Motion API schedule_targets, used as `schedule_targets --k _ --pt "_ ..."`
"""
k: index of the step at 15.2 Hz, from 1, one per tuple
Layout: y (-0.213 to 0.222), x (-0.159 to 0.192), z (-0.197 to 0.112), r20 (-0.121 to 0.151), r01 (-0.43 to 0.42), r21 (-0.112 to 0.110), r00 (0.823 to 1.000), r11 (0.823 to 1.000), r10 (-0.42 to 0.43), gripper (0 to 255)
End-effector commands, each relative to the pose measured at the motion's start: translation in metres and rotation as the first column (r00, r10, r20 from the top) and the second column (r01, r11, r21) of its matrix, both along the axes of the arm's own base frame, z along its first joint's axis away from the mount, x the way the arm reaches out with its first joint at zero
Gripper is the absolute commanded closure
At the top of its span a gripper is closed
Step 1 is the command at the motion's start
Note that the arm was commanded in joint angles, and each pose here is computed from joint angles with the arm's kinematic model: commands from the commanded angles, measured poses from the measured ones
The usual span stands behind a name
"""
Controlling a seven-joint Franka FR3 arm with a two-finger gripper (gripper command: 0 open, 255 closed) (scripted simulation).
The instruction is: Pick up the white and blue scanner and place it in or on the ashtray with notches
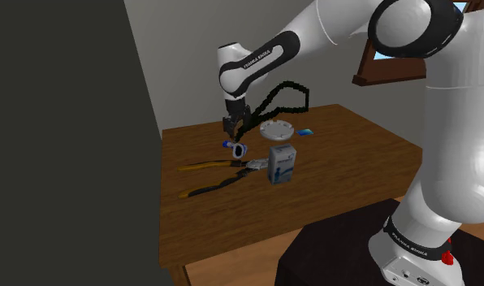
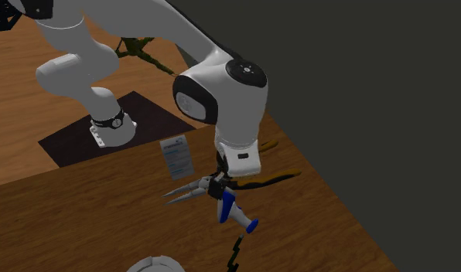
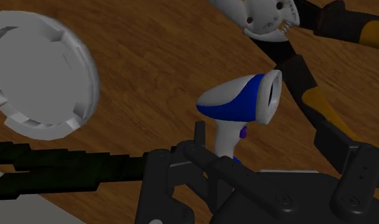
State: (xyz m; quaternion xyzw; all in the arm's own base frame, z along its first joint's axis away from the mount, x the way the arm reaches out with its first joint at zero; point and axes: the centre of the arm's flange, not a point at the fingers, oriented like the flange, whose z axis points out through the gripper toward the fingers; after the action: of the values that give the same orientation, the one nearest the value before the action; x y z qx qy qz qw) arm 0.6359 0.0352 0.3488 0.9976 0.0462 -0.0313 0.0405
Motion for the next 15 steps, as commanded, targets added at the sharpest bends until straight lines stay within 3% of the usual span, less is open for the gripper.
schedule_targets --k 1,6,15 --pt "-0.002 0.018 -0.022 -0.015 0.006 -0.013 1.000 1.000 -0.006 0" --pt "-0.006 0.056 -0.070 -0.048 0.016 -0.040 0.999 0.999 -0.018 0" --pt "-0.011 0.051 -0.109 -0.048 0.016 -0.040 0.999 0.999 -0.018 0"
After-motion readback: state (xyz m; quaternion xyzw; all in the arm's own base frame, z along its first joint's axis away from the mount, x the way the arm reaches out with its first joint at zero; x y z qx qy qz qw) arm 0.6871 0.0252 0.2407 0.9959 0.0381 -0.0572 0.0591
